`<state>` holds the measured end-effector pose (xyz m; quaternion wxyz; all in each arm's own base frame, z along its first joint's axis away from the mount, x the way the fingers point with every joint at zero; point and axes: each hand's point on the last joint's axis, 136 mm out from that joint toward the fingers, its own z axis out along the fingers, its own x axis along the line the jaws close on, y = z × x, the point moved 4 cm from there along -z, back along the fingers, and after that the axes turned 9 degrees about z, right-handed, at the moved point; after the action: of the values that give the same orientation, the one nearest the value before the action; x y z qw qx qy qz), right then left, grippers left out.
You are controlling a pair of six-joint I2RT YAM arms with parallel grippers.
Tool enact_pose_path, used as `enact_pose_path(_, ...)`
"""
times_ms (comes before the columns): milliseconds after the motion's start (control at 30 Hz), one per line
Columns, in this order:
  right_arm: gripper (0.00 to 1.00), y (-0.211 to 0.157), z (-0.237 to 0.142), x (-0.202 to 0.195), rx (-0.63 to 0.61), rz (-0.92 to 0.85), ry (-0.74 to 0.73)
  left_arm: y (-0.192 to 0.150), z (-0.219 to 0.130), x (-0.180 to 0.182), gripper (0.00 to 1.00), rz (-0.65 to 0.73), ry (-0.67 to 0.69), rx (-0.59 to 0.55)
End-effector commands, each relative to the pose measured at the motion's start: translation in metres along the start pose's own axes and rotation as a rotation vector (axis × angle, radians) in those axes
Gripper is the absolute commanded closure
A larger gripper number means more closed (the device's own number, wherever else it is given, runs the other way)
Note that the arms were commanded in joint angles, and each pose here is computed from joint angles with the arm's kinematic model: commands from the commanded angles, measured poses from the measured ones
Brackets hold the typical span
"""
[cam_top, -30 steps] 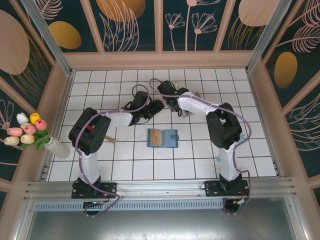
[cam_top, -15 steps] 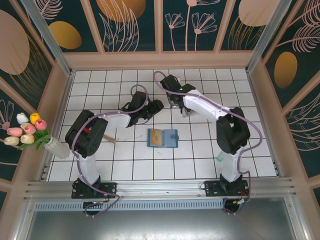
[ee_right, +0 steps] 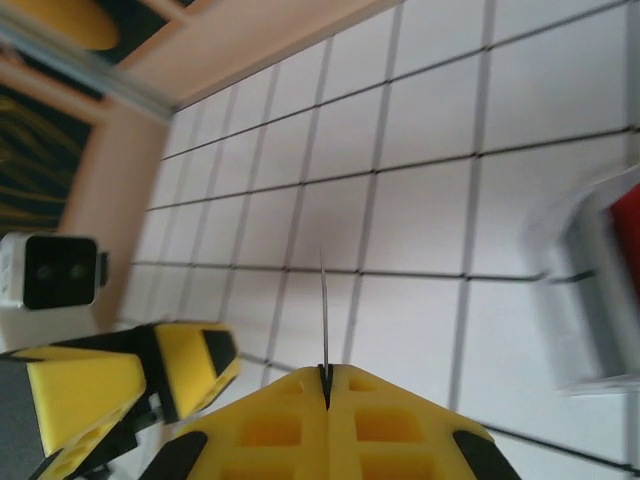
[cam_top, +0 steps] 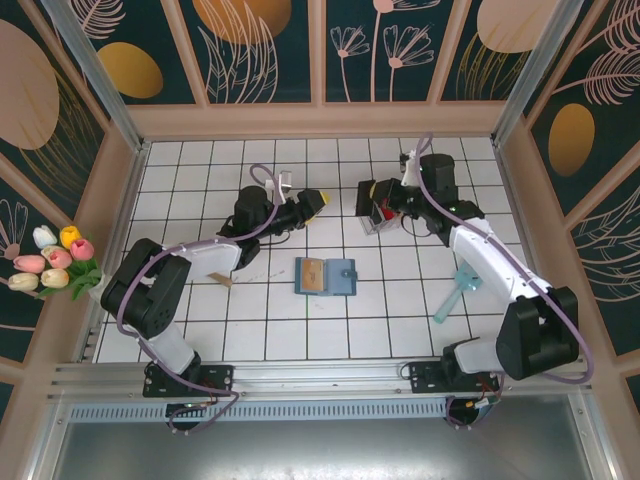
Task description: Put the credit cards into the card holder
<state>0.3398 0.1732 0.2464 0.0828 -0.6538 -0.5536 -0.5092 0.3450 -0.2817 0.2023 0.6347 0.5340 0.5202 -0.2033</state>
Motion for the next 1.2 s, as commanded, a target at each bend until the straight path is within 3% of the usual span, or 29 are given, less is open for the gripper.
enact_pose_path(0, 1.0, -0.006, -0.012, 0.041, 0.07, 0.015, 0.285, 0.001, -0.004, -0.036, 0.33, 0.044, -0.2, 0.034)
enact_pose_path(367, 1.0, -0.018, -0.009, 0.043, 0.124, 0.061, 0.389, -0.005, 0.002, -0.03, 0.4, 0.011, -0.226, 0.077)
enact_pose_path(533, 1.0, -0.021, -0.006, 0.043, 0.156, 0.067, 0.406, -0.005, 0.0, -0.032, 0.59, 0.013, -0.235, 0.071)
enact_pose_path(700, 1.0, -0.024, 0.001, 0.037, 0.172, 0.087, 0.399, -0.003, -0.002, -0.042, 0.69, 0.04, -0.266, 0.076)
enact_pose_path(933, 0.99, -0.026, 0.009, 0.026, 0.175, 0.107, 0.363, -0.004, -0.006, -0.045, 0.94, 0.044, -0.271, 0.071)
enact_pose_path(1067, 0.9, -0.031, 0.016, 0.008, 0.178, 0.128, 0.266, -0.009, -0.008, -0.036, 1.0, 0.022, -0.245, 0.07)
enact_pose_path(1167, 0.73, -0.04, 0.019, -0.017, 0.166, 0.151, 0.125, -0.016, -0.015, -0.03, 1.0, 0.017, -0.194, 0.07)
